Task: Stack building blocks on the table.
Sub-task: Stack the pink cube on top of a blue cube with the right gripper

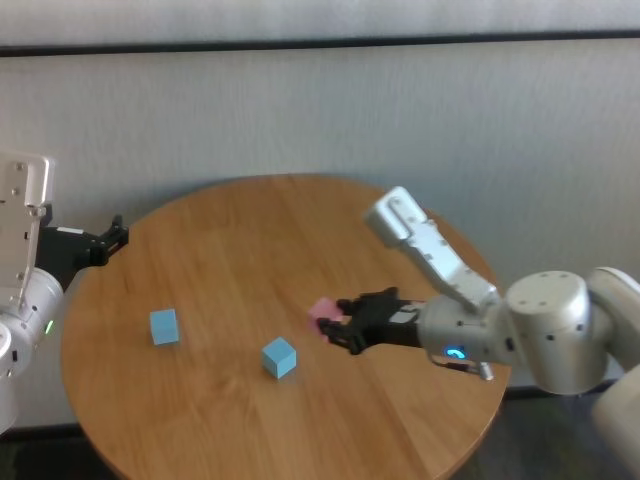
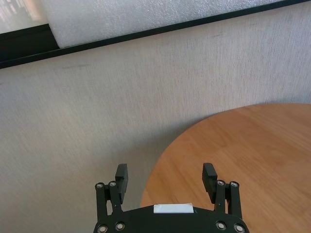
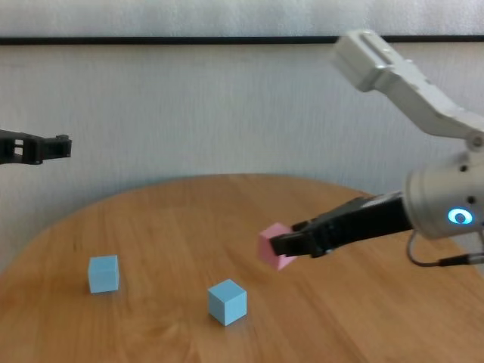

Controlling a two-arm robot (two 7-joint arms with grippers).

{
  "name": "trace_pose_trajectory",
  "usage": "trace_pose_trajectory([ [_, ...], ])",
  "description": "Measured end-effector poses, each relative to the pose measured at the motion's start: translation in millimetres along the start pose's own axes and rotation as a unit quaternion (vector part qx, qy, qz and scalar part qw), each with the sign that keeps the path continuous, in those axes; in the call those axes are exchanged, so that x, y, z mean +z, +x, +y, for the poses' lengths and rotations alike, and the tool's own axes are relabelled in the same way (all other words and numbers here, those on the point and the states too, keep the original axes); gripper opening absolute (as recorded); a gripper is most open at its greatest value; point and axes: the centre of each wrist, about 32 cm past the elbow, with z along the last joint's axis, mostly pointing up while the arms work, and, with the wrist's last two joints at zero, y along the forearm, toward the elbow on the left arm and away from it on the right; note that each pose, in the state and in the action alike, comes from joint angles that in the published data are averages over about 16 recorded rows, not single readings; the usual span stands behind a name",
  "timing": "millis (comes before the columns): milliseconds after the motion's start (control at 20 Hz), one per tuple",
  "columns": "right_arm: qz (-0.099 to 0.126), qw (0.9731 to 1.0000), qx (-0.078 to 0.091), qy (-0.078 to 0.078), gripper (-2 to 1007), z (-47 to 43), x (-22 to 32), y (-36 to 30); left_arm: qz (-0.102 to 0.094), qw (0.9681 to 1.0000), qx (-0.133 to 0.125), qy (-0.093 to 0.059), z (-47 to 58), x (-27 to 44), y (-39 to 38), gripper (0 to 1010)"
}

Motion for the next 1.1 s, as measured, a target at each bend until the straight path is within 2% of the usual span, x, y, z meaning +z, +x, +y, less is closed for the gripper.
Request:
trace_pose_trajectory([
  [250,-0.004,0.9999,0.004,-0.012,364,11.9,8.8,-14.9,0.000,1.0000,0.000,0.000,0.0,0.0,0.0,1002],
  [500,-0.004,0.9998,0.000,-0.021,364,21.2,12.0,-27.4,0.000,1.0000,0.000,0.000,0.0,0.0,0.0,1002],
  [750,0.000,0.9996,-0.005,-0.028,364,28.2,11.0,-34.2,0.000,1.0000,0.000,0.000,0.0,0.0,0.0,1002],
  [1100,0.010,0.9993,-0.009,-0.035,364,35.6,10.2,-38.2,0.000,1.0000,0.000,0.000,0.0,0.0,0.0,1002],
])
